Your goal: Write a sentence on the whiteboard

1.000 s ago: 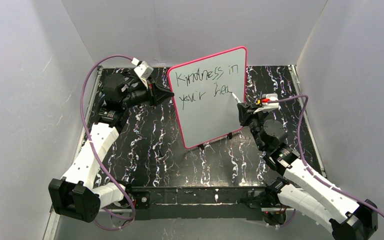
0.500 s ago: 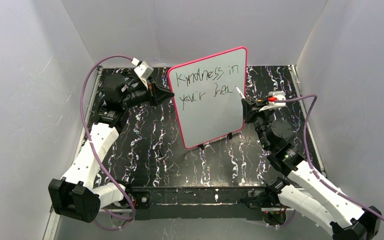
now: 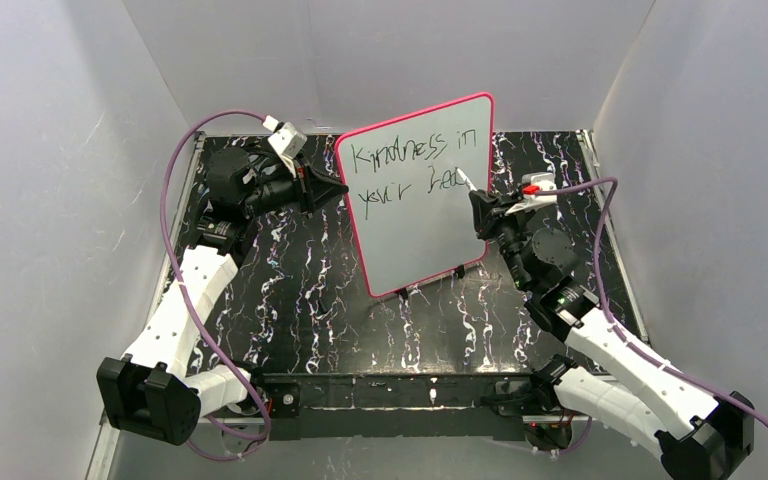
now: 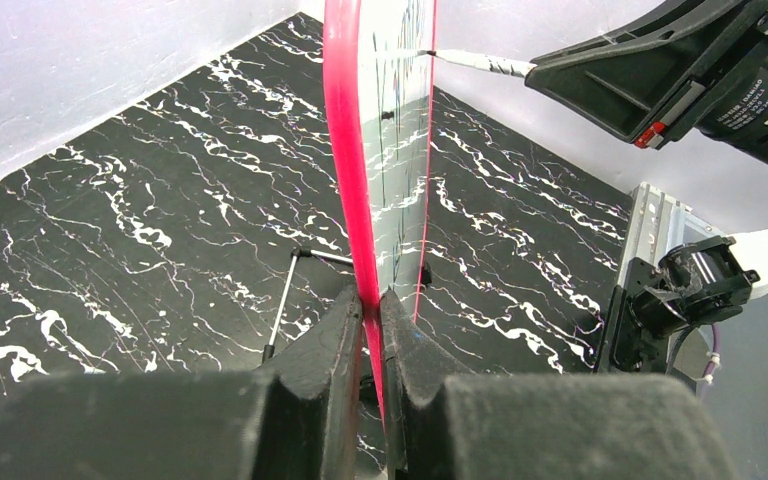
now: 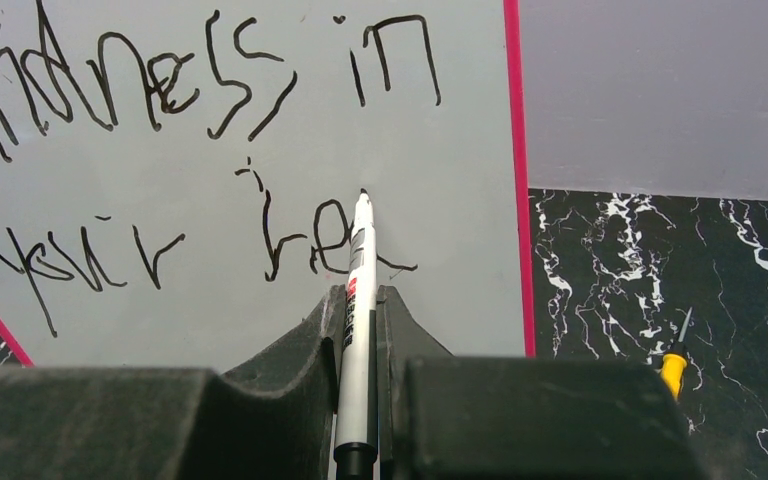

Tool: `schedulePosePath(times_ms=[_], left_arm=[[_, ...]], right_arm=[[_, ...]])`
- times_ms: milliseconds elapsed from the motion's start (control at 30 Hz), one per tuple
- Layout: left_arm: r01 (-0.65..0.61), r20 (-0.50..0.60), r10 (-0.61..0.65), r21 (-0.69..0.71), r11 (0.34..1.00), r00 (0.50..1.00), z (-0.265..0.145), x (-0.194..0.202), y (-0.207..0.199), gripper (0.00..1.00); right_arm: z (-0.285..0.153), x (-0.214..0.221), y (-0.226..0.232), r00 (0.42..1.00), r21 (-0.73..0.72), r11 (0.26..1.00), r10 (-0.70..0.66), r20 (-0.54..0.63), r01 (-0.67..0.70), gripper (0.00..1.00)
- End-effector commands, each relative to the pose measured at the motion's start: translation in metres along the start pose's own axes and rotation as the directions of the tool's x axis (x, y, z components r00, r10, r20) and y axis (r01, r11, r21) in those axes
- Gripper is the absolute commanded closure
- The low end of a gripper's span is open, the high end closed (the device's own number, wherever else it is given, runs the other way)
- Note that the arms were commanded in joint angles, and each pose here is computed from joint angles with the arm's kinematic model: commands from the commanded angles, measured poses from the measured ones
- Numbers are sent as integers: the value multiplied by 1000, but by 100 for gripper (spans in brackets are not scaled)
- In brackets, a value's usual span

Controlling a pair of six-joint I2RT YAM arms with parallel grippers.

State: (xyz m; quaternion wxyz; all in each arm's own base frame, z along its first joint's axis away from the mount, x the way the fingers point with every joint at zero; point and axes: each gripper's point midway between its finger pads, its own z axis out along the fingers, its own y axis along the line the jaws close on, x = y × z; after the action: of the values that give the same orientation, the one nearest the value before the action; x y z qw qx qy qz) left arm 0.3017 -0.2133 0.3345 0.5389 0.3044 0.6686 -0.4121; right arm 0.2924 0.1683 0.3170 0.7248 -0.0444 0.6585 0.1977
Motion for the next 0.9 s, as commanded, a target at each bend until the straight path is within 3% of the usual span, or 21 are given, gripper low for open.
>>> schedulePosePath(times_ms=[0,200,867], left_arm=[[9,-22,-8,45,999,1000,-3,7,-13,100],[6,-19,-5,46,999,1000,-3,5,-15,100],[9,-20,-8,48,999,1000,-3,6,-15,100]], right_arm=[[4,-35,0,995,13,1000,14,101,-16,99],[-1,-28,-13,997,72,997,4,83,-10,99],[-14,32,-19,996,75,997,34,-78,-28,99]])
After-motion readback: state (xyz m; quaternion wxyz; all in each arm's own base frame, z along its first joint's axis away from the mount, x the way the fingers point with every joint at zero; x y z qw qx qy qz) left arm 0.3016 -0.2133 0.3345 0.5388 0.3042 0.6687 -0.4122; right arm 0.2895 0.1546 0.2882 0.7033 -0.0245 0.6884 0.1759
